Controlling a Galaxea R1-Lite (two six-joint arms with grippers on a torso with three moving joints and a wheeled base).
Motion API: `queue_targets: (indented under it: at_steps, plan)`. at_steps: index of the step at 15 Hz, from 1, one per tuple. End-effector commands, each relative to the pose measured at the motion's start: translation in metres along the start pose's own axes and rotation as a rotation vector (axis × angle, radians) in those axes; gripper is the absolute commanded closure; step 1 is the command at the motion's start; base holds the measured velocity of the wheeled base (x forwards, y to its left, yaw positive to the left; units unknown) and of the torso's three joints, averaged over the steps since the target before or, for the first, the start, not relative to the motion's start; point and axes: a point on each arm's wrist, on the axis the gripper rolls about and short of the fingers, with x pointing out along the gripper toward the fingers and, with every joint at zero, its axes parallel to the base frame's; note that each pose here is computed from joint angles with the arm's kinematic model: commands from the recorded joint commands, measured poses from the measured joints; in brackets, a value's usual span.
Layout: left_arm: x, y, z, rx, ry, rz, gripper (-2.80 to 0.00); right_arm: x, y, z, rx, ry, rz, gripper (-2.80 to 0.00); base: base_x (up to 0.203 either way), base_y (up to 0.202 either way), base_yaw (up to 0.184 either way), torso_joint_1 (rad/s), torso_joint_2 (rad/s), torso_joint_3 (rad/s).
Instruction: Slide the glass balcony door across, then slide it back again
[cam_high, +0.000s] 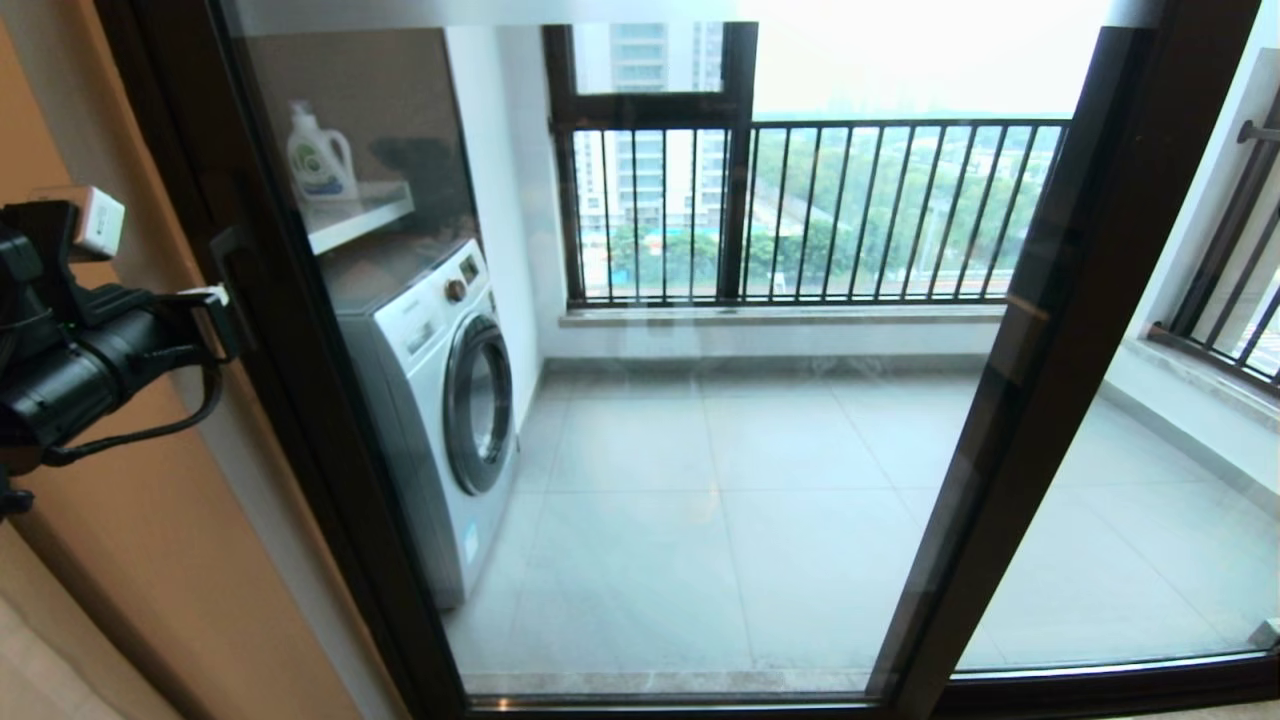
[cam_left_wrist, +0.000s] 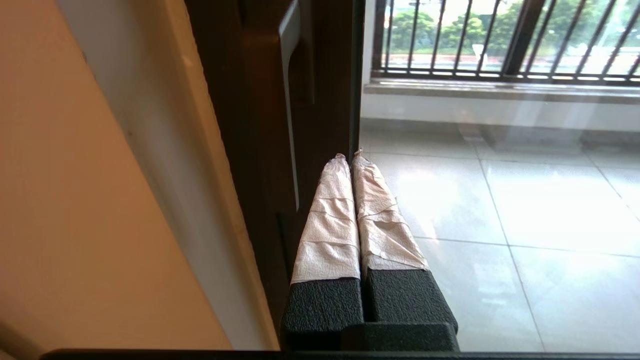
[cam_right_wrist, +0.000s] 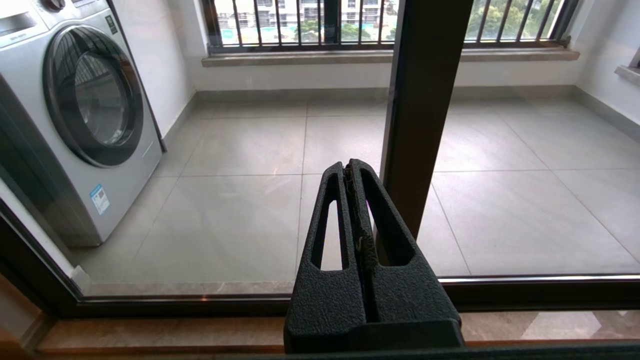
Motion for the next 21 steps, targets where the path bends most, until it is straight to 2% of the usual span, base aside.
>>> queue_targets:
  at_steps: [1,4,7,9,15,17,21]
  plan:
    - [-0.012,0.023,-0.015,0.001,0.004,-0.006,0.00,0.001,0.000,-0.003,0.000,0.013,0.000,0.00,0.000,0.000,0.000,0.000,0.00,0.000]
    - [-0.012,0.046,-0.026,-0.003,0.030,-0.032,0.00,0.001,0.000,-0.003,0.000,0.013,0.002,0.00,0.000,0.000,0.000,0.000,0.00,0.000]
    - [0.013,0.055,-0.044,-0.014,0.078,-0.022,0.00,0.001,0.000,-0.003,0.000,0.013,0.001,0.00,0.000,0.000,0.000,0.000,0.00,0.000]
    - [0.030,0.059,-0.051,-0.010,0.075,-0.026,0.00,0.001,0.000,-0.003,0.000,0.013,0.001,0.00,0.000,0.000,0.000,0.000,0.00,0.000]
    - [0.066,0.063,-0.072,0.017,0.009,-0.031,0.00,0.001,0.000,-0.003,0.000,0.013,0.001,0.00,0.000,0.000,0.000,0.000,0.00,0.000]
    - [0.070,0.058,-0.071,0.047,-0.001,-0.049,0.00,0.001,0.000,-0.003,0.000,0.013,0.000,0.00,0.000,0.000,0.000,0.000,0.00,0.000]
    - [0.086,0.042,-0.065,0.061,-0.037,-0.089,0.00,0.001,0.000,-0.003,0.000,0.013,0.002,0.00,0.000,0.000,0.000,0.000,0.00,0.000]
